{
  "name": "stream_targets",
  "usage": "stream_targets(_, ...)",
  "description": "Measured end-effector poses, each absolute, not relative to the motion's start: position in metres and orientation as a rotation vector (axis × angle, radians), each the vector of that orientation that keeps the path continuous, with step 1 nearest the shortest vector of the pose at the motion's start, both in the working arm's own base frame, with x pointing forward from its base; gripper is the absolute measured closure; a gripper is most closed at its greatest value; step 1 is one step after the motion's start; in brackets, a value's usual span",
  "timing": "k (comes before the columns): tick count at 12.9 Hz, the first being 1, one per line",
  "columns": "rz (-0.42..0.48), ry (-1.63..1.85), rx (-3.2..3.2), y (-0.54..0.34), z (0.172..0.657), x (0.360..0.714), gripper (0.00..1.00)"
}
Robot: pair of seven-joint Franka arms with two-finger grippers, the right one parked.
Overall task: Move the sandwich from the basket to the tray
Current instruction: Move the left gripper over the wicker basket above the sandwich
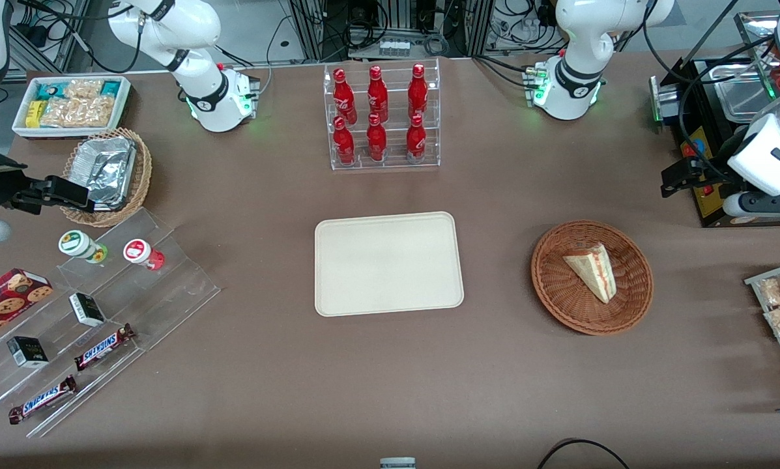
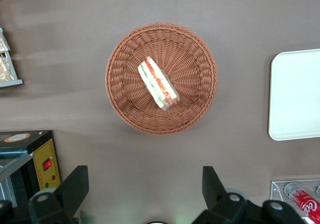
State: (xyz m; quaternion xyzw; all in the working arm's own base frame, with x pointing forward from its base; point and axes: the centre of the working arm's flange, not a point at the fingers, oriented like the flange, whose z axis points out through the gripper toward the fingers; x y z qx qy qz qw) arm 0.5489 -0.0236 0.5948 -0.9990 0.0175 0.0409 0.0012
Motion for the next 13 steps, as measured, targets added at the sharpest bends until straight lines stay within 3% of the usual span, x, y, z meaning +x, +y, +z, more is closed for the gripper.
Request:
stream_targets(6,0.168,0.052,-3.134,-0.023,0.579,0.556,0.00)
stream_targets(13,0.243,0.028,-3.135,-0.031,0.494,0.592,0.00)
